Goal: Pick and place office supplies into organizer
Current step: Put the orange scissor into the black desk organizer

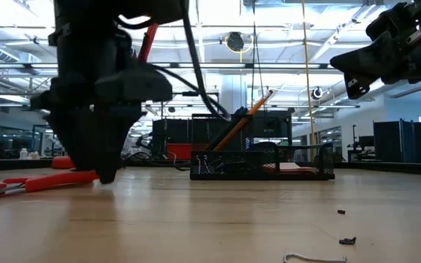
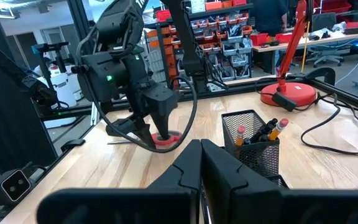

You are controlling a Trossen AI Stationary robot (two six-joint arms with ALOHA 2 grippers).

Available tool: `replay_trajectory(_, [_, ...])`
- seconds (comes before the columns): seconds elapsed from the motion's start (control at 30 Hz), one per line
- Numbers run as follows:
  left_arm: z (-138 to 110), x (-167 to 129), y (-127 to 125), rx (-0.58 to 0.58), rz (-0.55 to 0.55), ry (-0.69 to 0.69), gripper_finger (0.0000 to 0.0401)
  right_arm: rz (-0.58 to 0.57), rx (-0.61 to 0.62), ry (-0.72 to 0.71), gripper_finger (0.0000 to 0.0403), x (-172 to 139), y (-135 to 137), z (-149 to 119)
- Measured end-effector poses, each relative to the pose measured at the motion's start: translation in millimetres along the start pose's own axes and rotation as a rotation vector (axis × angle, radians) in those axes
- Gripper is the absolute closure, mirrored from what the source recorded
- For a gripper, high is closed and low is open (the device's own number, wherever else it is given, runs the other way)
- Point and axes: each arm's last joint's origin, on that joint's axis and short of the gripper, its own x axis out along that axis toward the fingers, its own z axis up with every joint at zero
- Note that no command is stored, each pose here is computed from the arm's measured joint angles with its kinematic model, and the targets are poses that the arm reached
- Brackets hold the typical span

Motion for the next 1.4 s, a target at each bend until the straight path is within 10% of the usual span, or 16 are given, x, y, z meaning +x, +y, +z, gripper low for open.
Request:
replay_trajectory(0.27, [-5.4,11.7,2.2,-0.003,-0.039,-0.035,0.0222,0.002,0.000,0.007,0.0399,0.0,0.0,-0.6])
replay_trajectory(0.6, [-4.0,5.2,-10.0,0.117,-0.099,-0.083,0.0386,0.000,-0.001,0.006,0.0399,0.0,-0.1,-0.5])
replay_trajectory(0.83, [1.6,-2.2,-28.0,0.249,-0.271,-0.208,0.0364,-0.001,0.000,0.006,0.0399,0.0,-0.1,-0.6])
replay_trajectory(1.1, [16.3,-59.7,-34.3,0.383,-0.419,-0.611,0.0390,-0.002,-0.003,0.006,0.0399,0.0,-0.2,-0.5])
replay_trajectory(1.4, [39.1,-121.1,-35.8,0.580,-0.310,-1.166,0.0380,-0.001,-0.002,0.006,0.0399,0.0,-0.1,-0.6])
